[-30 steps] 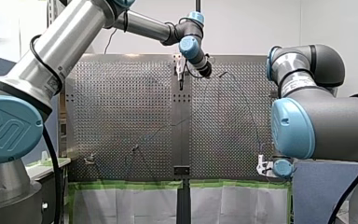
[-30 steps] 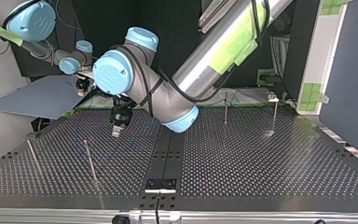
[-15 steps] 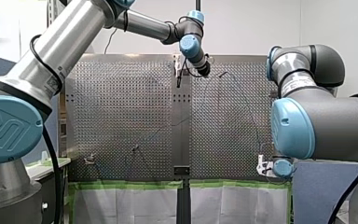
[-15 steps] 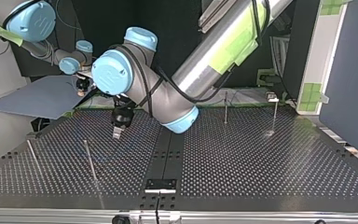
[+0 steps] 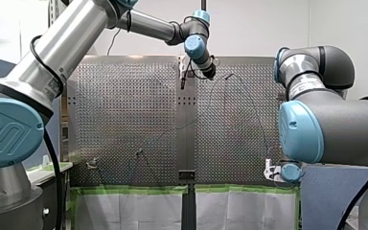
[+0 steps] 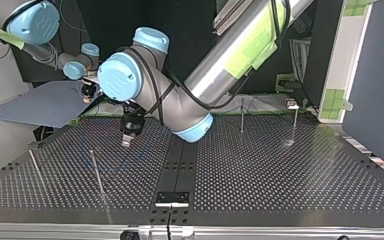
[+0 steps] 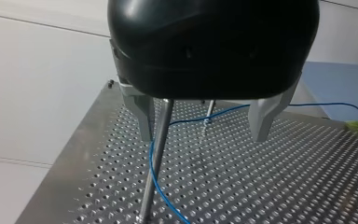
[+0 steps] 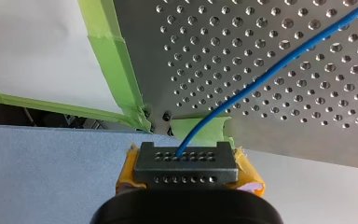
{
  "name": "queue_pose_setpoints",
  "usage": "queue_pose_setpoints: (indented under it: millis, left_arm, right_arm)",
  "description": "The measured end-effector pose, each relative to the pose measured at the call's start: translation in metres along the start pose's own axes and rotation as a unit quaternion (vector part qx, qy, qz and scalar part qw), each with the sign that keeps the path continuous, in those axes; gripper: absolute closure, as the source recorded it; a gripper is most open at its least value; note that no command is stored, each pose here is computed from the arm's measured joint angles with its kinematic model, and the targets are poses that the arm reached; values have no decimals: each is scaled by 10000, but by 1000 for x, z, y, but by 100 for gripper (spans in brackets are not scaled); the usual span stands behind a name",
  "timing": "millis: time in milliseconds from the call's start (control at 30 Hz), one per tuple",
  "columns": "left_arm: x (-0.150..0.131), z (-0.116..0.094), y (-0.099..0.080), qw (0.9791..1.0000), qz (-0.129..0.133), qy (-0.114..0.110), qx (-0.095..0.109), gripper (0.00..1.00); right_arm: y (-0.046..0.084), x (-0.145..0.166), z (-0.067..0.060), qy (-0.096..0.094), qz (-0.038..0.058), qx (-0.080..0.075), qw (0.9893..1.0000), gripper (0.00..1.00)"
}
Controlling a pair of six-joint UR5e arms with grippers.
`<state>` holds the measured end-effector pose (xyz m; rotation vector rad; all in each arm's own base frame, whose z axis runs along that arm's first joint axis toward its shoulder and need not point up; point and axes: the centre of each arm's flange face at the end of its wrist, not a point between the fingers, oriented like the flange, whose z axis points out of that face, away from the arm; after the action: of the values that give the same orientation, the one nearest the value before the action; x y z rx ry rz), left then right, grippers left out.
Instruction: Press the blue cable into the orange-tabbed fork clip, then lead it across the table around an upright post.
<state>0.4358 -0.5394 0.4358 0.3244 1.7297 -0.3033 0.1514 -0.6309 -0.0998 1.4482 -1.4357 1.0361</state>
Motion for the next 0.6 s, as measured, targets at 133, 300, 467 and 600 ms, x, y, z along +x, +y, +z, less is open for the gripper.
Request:
queue_pose_setpoints:
  millis: [133,300,467,600]
  left_arm:
    - [4,-8,2,9998,90,180,-54,0]
    - [-1,-18,7,9999,55,134,-91,0]
    - [-11,-27,17,9998,-181,-51,-104,0]
    - [-20,-38,24,9986,-459,-245,-90,0]
  right_arm:
    - [1,0,0,-7,-2,-7,10000,100]
    - [2,0,0,4,4,-14,10000,100]
    - [2,0,1,15,0,-15,10000,100]
    - [2,1,1,22,-4,-17,10000,100]
